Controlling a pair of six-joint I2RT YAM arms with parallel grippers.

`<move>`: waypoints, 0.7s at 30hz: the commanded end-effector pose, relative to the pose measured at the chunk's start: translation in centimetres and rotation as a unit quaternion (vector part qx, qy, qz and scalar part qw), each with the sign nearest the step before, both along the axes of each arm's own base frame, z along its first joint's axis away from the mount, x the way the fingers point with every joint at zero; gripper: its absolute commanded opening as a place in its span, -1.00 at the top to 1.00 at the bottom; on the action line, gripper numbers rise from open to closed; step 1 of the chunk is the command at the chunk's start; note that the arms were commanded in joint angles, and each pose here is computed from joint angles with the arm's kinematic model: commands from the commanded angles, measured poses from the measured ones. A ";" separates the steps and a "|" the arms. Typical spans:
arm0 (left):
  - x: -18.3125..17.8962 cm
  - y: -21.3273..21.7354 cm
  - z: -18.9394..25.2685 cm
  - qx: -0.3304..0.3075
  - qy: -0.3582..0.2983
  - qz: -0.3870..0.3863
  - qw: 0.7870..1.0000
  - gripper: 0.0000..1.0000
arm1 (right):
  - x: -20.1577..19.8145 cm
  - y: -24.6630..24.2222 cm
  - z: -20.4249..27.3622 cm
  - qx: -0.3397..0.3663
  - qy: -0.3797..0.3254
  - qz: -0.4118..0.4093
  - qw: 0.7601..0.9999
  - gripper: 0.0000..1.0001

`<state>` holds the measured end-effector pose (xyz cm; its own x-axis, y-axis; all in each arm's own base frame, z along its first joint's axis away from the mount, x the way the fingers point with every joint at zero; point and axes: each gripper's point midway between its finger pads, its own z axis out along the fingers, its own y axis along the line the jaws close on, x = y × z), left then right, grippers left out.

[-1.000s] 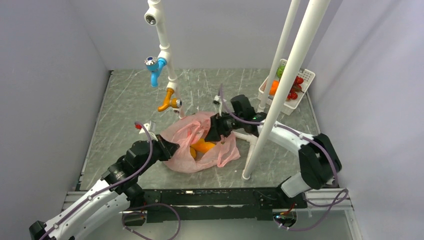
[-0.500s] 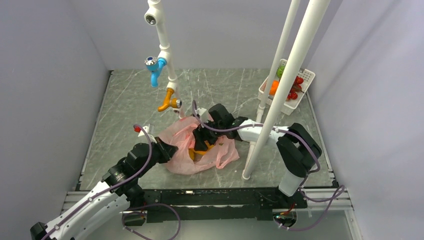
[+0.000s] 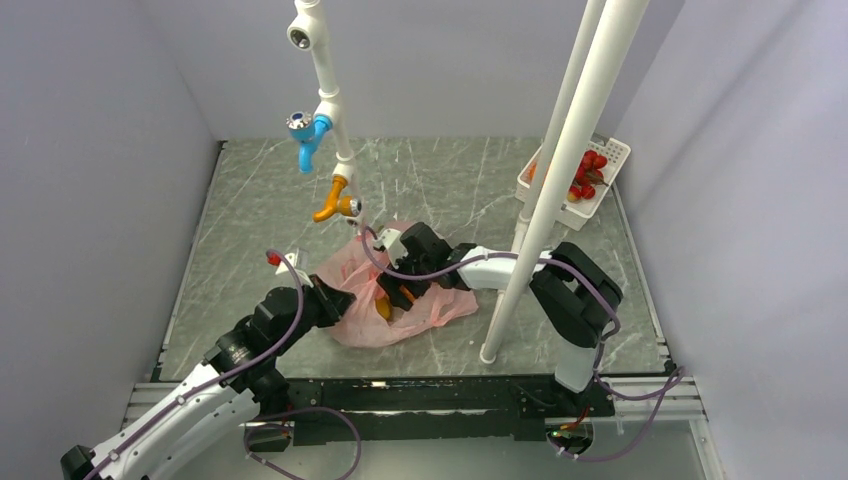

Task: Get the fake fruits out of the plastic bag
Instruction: Take out the fake fruit from the plastic bag.

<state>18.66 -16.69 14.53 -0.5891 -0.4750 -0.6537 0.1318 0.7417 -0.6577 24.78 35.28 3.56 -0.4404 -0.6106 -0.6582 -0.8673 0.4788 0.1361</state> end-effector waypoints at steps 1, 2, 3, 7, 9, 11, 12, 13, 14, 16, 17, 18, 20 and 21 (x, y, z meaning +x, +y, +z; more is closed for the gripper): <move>0.1 0.2 -0.4 -0.008 0.004 0.012 1.000 1.00 | 1.4 0.7 -0.1 -0.015 -0.046 -0.007 0.999 -0.61; 0.1 0.2 -0.4 -0.008 0.004 0.010 1.000 1.00 | 1.6 0.7 -0.1 -0.016 -0.048 -0.012 0.999 -0.58; 0.1 0.1 -0.3 -0.009 0.004 0.010 1.000 1.00 | 1.8 0.8 0.1 -0.014 -0.051 -0.017 0.998 -0.53; 0.1 0.2 -0.2 -0.003 0.006 0.009 1.000 1.00 | 1.2 1.1 1.9 0.026 -0.050 -0.019 0.998 -0.26; 0.1 0.2 -0.2 -0.003 0.004 0.010 1.000 1.00 | 1.1 1.0 3.0 0.044 -0.048 -0.021 0.998 -0.04; 0.1 0.2 -0.2 -0.005 0.004 0.010 1.000 1.00 | 1.1 0.8 4.0 0.065 -0.042 -0.026 0.997 0.21; 0.1 0.2 -0.2 -0.005 0.004 0.009 1.000 1.00 | 1.0 0.6 4.4 0.076 -0.036 -0.024 0.996 0.30; 0.1 0.1 -0.2 -0.006 0.005 0.008 1.000 1.00 | 1.0 0.3 4.8 0.087 -0.028 -0.021 0.996 0.34; 0.1 0.0 -0.3 -0.006 0.006 0.007 1.000 1.00 | 0.5 0.2 5.4 0.105 -0.008 -0.019 0.994 0.35; 0.2 0.0 -0.3 -0.006 0.006 0.006 1.000 1.00 | -0.1 0.3 7.0 0.147 0.011 0.002 0.989 0.39; 0.2 -0.1 -0.2 -0.005 0.005 0.006 1.000 1.00 | -0.5 0.2 7.5 0.164 0.028 0.013 0.986 0.41; 0.2 -0.1 -0.2 -0.004 0.005 0.005 1.000 1.00 | -0.9 0.0 8.1 0.183 0.044 0.024 0.982 0.44; 0.3 -0.1 0.1 -0.004 0.002 0.005 1.000 1.00 | -1.5 -0.6 9.2 0.217 0.074 0.044 0.972 0.49; 0.3 -0.1 0.1 -0.003 0.001 0.006 1.000 1.00 | -1.7 -1.0 9.6 0.229 0.088 0.049 0.968 0.51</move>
